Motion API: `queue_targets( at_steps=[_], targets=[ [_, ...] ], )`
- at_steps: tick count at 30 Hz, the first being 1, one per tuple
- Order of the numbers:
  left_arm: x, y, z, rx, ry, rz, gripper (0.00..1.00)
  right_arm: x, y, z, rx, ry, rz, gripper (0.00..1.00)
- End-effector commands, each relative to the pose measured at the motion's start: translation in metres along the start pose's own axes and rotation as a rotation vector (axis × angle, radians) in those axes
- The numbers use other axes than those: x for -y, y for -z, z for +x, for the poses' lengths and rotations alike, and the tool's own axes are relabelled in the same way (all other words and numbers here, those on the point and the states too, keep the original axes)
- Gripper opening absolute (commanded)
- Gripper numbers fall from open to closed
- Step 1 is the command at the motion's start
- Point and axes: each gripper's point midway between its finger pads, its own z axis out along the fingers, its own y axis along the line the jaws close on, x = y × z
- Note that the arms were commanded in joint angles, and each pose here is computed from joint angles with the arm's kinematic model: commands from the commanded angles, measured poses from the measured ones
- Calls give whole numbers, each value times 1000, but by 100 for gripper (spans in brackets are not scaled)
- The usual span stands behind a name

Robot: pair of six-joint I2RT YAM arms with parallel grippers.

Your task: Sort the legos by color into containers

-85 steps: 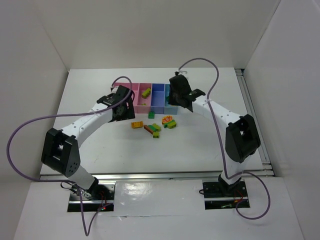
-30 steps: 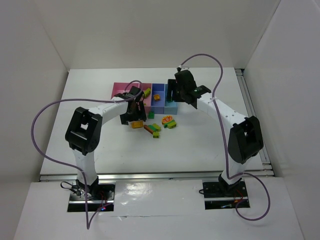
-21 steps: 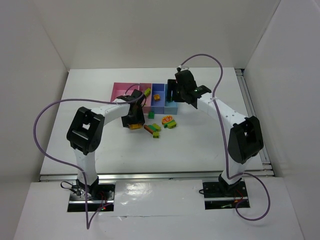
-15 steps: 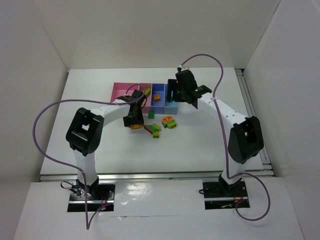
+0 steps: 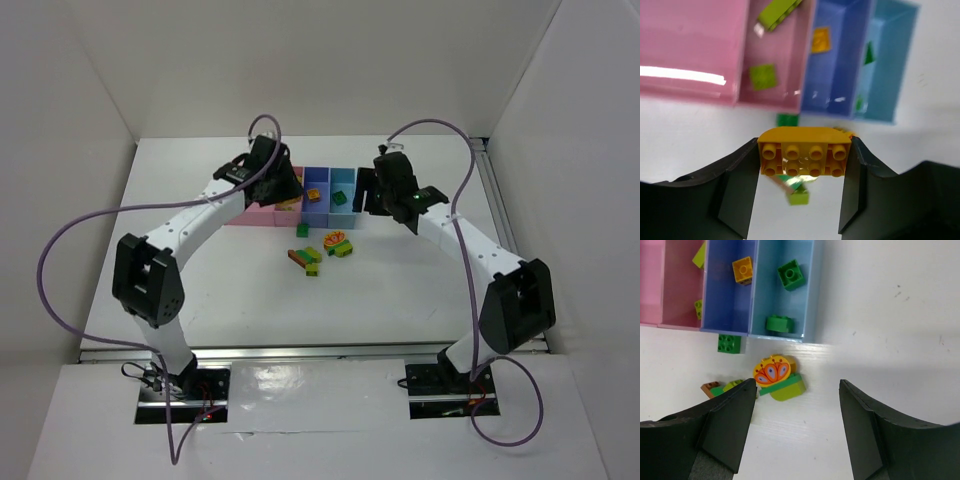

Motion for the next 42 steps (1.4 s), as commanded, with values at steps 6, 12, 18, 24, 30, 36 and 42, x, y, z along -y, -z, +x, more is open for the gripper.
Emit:
queue_targets(
  at_steps=[6, 12, 18, 24, 30, 36, 42],
  targets=[
    [63, -56, -53, 63, -46, 91, 59, 23, 25, -2, 45, -30, 43, 74],
    [90, -102, -64, 60, -57, 133, 82, 28, 31, -4, 47, -36, 51, 74],
    [107, -87, -83, 93, -61, 234, 90, 25, 30, 3, 16, -33, 37, 76],
    [105, -21, -98, 150, -104, 278, 88, -1, 15, 38, -99, 17, -87, 75],
    [46, 24, -70, 125, -71, 256, 88, -40, -12, 85, -286, 214, -176, 82],
    [-13, 28, -34, 73, -24, 190, 83, -57, -36, 84, -279, 324, -88, 85],
    [-18, 22, -19, 16, -17, 217, 82, -54, -69, 96, -328, 389, -53, 85]
  ],
)
